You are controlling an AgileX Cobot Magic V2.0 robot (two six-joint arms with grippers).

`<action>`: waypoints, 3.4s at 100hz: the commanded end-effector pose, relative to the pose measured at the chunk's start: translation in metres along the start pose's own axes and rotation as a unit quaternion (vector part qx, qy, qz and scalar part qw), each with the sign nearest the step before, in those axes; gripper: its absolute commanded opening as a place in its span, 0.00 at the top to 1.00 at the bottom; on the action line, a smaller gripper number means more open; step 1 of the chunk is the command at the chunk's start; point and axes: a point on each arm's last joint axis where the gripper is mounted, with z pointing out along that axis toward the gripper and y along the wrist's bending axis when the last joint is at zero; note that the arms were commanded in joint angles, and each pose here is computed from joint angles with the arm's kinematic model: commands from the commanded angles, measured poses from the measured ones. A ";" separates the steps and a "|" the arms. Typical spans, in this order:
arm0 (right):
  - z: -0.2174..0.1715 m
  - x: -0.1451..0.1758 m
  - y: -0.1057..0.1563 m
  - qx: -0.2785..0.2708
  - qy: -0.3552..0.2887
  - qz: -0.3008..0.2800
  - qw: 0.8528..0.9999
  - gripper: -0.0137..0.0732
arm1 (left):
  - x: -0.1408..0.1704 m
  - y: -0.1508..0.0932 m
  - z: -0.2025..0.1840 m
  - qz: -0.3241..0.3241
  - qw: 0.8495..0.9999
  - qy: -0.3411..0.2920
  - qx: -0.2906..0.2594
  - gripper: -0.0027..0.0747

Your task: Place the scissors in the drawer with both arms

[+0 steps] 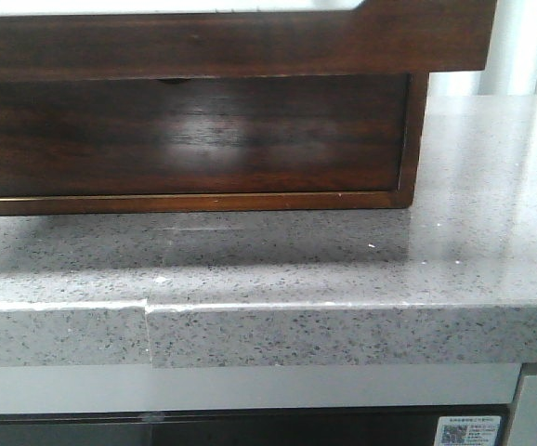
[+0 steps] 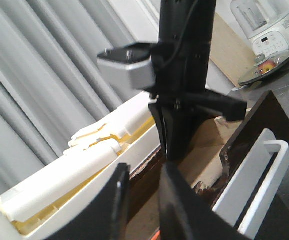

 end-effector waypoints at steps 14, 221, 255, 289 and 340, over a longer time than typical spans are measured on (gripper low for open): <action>-0.076 0.000 -0.011 0.064 -0.079 0.037 0.994 0.91 | -0.006 0.010 -0.014 -0.056 0.998 0.011 -0.023 0.99; -0.087 0.233 0.178 0.066 -0.280 0.181 0.940 0.91 | 0.063 -0.045 -0.054 -0.304 0.950 0.065 0.020 0.99; -0.087 0.233 0.178 0.066 -0.280 0.181 0.940 0.91 | 0.063 -0.045 -0.054 -0.304 0.950 0.066 0.020 0.99; -0.087 0.233 0.178 0.066 -0.280 0.181 0.940 0.91 | 0.068 -0.040 -0.054 -0.284 0.953 0.088 -0.055 0.99; -0.087 0.233 0.178 0.066 -0.280 0.181 0.940 0.91 | 0.111 -0.046 -0.056 -0.263 0.925 0.079 -0.263 0.99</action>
